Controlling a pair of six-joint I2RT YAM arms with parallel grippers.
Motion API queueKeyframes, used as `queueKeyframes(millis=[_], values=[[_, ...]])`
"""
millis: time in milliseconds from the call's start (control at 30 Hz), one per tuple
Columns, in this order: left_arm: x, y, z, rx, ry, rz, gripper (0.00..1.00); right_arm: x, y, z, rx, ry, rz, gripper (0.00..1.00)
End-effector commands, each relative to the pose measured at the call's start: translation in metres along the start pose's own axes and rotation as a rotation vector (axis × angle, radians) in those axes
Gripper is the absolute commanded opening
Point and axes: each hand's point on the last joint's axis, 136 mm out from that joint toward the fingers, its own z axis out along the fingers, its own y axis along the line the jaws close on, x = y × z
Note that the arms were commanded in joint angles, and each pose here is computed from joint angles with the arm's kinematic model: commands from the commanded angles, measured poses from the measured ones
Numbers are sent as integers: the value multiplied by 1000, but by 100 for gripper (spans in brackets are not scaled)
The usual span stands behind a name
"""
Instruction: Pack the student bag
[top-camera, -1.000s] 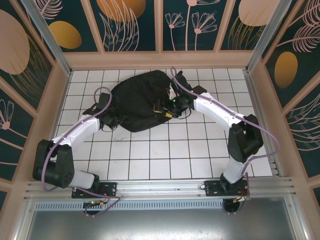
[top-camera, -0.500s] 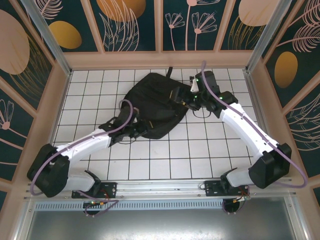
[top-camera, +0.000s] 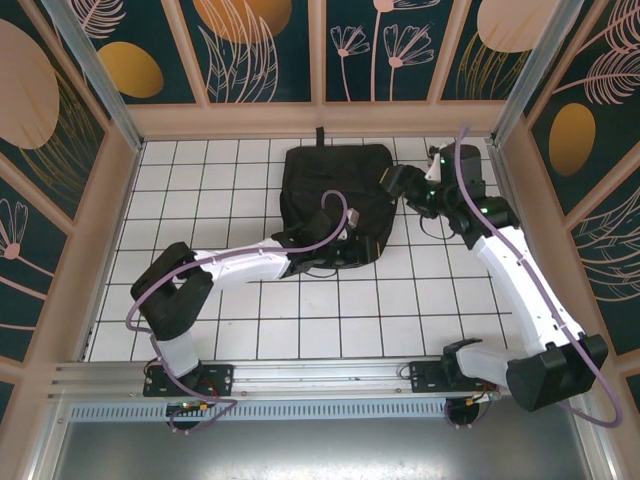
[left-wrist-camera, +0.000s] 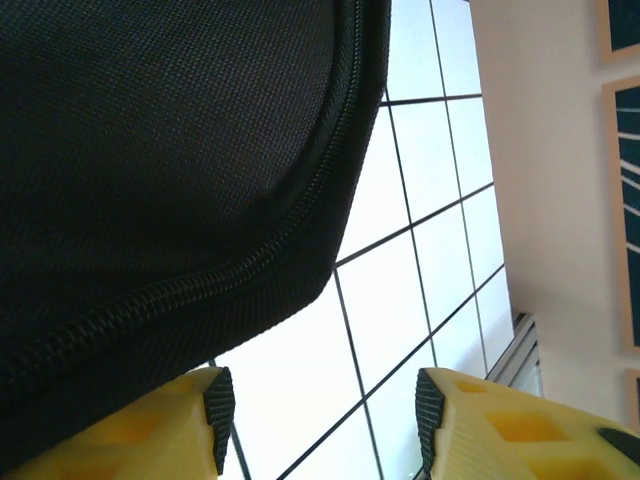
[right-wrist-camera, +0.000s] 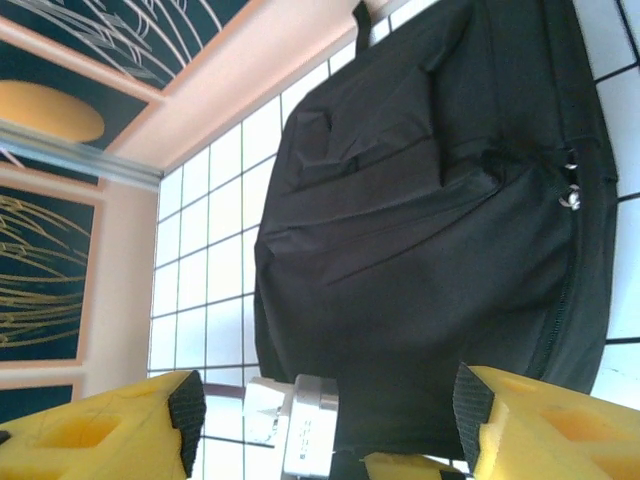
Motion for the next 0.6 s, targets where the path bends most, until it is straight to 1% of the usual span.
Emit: queueKeyframes(millis=[0,33,67,100,133,200,233,267,300,367,400,433,467,500,533,567], values=[[-20,-22,-30,14,-89,124,54,1,-6,-11,8,-9,-31,74],[-22,-21,-41,-14,-112,160,57,-2,-5,-15,6,-29,-50,76],[-25,-20,-52,-36,-138,191,62,-5,-4,-19,3,-54,-70,96],[-28,-19,-65,-54,-164,227,83,-11,-2,-25,3,-96,-96,99],[-31,-21,-80,-49,-191,267,99,-18,-2,-31,15,-145,-120,99],[-42,-26,-107,-33,-250,332,99,-34,-8,-45,66,-258,-137,99],[-51,-27,-125,-43,-299,367,99,-42,-13,-52,96,-318,-142,99],[-62,-25,-142,-81,-357,393,99,-48,-20,-57,135,-368,-119,99],[-76,-20,-161,-142,-432,419,99,-56,-26,-64,171,-425,-108,99],[-107,0,-204,-334,-614,415,99,-65,-24,-68,164,-501,-188,99],[-121,16,-232,-467,-738,379,99,-68,-28,-69,176,-542,-210,99],[-133,26,-261,-581,-870,385,99,-69,-31,-68,183,-571,-240,99],[-141,23,-278,-622,-948,453,99,-70,-32,-66,181,-595,-282,99],[-141,36,-280,-677,-962,555,99,-70,-34,-63,179,-615,-327,99],[-142,42,-281,-702,-976,653,99,-70,-34,-60,170,-637,-364,99],[-145,50,-285,-728,-999,677,99,-68,-36,-56,166,-646,-405,99]])
